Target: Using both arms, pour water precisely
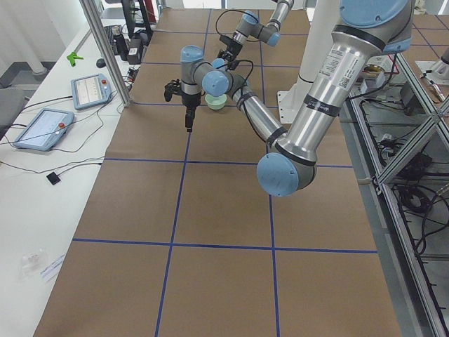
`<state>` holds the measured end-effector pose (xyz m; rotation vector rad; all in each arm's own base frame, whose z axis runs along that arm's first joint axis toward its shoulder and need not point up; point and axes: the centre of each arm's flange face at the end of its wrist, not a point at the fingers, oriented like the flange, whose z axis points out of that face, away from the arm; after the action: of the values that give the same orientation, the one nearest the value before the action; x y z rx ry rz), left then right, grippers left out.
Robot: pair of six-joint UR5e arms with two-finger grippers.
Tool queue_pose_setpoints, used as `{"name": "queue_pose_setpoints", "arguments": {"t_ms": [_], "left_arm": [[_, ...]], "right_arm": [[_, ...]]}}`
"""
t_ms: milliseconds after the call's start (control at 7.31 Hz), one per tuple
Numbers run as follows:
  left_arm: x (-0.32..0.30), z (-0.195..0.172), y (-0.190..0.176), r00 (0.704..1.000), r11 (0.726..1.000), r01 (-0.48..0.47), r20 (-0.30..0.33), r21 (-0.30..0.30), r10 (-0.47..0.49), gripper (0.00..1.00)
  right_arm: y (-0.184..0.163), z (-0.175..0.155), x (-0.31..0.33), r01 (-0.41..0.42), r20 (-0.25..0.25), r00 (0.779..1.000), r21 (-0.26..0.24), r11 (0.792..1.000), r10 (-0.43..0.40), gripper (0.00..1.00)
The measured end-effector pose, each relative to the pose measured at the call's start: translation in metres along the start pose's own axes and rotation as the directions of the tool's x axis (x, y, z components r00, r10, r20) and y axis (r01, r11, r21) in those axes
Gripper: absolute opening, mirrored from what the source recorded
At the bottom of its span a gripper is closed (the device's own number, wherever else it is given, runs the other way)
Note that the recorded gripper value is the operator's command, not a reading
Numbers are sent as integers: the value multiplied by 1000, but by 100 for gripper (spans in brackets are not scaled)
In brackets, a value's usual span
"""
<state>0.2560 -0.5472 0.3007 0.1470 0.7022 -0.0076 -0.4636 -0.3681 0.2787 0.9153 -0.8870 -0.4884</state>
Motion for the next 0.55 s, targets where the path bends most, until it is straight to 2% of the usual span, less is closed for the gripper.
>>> {"name": "queue_pose_setpoints", "arguments": {"t_ms": [274,547], "left_arm": [[-25,-3,-6,1000,1000,-24,17,7,24,100],[-43,-3,-8,999,999,-41,31,7,41,100]], "right_arm": [[-21,8,-27,46,49,998,-100,994,-41,0],[-43,14,-41,87,70,995,-206,975,-74,0]]}}
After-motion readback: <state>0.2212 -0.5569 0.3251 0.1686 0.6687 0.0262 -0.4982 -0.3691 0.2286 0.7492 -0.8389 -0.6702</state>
